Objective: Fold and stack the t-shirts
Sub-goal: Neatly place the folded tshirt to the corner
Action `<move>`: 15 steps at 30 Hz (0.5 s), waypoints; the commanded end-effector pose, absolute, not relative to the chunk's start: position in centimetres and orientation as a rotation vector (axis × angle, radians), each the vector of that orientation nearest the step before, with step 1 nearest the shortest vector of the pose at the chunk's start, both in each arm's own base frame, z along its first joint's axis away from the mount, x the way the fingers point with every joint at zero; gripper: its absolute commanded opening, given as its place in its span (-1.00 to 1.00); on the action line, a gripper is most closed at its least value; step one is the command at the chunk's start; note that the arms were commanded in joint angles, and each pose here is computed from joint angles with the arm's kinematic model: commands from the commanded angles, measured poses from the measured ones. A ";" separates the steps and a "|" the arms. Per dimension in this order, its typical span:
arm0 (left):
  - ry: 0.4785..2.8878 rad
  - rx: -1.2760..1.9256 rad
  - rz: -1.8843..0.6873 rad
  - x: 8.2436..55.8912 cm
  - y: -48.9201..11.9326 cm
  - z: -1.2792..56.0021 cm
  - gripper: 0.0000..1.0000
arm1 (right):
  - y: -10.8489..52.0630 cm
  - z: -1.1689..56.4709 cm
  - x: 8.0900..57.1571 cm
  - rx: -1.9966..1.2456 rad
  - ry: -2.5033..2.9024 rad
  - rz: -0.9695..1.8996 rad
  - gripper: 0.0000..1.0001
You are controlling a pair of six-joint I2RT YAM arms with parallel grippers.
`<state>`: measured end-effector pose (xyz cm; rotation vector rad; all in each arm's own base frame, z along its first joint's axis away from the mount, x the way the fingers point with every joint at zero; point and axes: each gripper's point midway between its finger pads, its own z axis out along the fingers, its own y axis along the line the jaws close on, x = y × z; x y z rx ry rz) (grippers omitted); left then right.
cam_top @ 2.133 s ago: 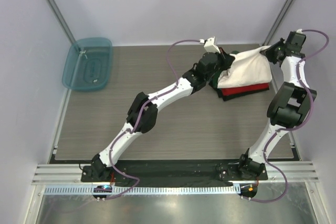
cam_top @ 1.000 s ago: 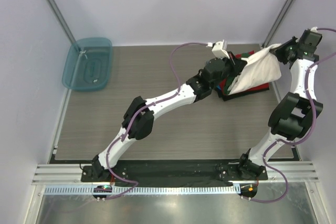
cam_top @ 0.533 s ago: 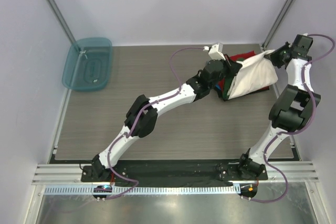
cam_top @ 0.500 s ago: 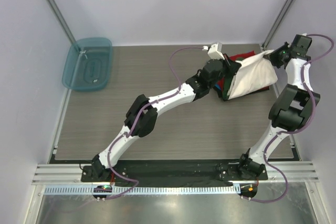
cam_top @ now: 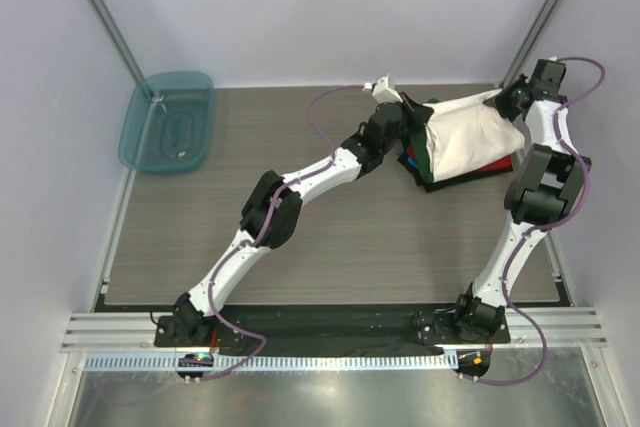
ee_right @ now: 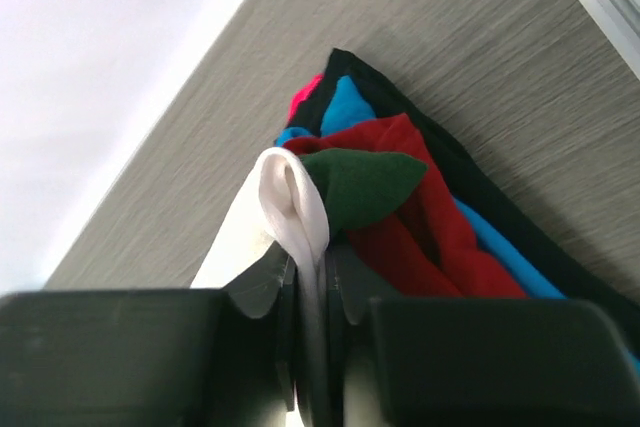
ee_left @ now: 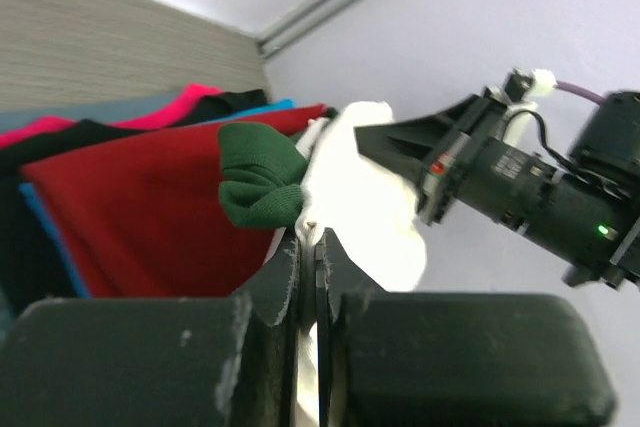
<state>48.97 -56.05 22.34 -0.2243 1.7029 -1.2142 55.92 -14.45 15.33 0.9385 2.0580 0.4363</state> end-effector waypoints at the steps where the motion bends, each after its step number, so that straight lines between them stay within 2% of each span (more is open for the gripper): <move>1: 1.599 -0.312 -1.271 51.8 -54.5 23.7 -0.98 | -17.6 17.5 58.3 0.906 1.927 0.314 -0.63; 2: 1.605 -0.318 -1.258 52.1 -54.3 23.2 -0.96 | -17.7 17.2 58.4 0.911 1.931 0.311 -0.49; 3: 1.605 -0.321 -1.242 52.4 -54.1 22.9 -0.86 | -17.8 16.6 58.6 0.917 1.937 0.307 -0.28; 4: 1.604 -0.329 -1.217 52.9 -53.7 22.5 -0.79 | -18.0 16.6 58.7 0.910 1.938 0.300 0.09; 5: 1.600 -0.329 -1.197 53.3 -53.3 22.5 -0.70 | -18.3 16.6 58.6 0.916 1.934 0.280 0.18; 6: 1.597 -0.320 -1.175 53.5 -53.1 22.4 -0.21 | -18.5 17.2 58.5 0.917 1.924 0.265 0.29; 7: 1.582 -0.307 -1.136 53.9 -52.6 22.8 0.09 | -18.9 17.7 58.3 0.922 1.915 0.234 0.52; 9: 1.594 -0.287 -1.077 54.3 -52.0 23.0 0.42 | -19.8 18.7 57.6 0.940 1.899 0.157 0.57; 11: 1.575 -0.269 -1.045 54.7 -51.1 24.6 0.52 | -20.3 20.7 56.7 0.927 1.876 0.109 0.59; 15: 1.561 -0.248 -0.998 54.6 -49.3 26.6 0.55 | -21.5 24.0 54.5 0.938 1.823 -0.020 0.59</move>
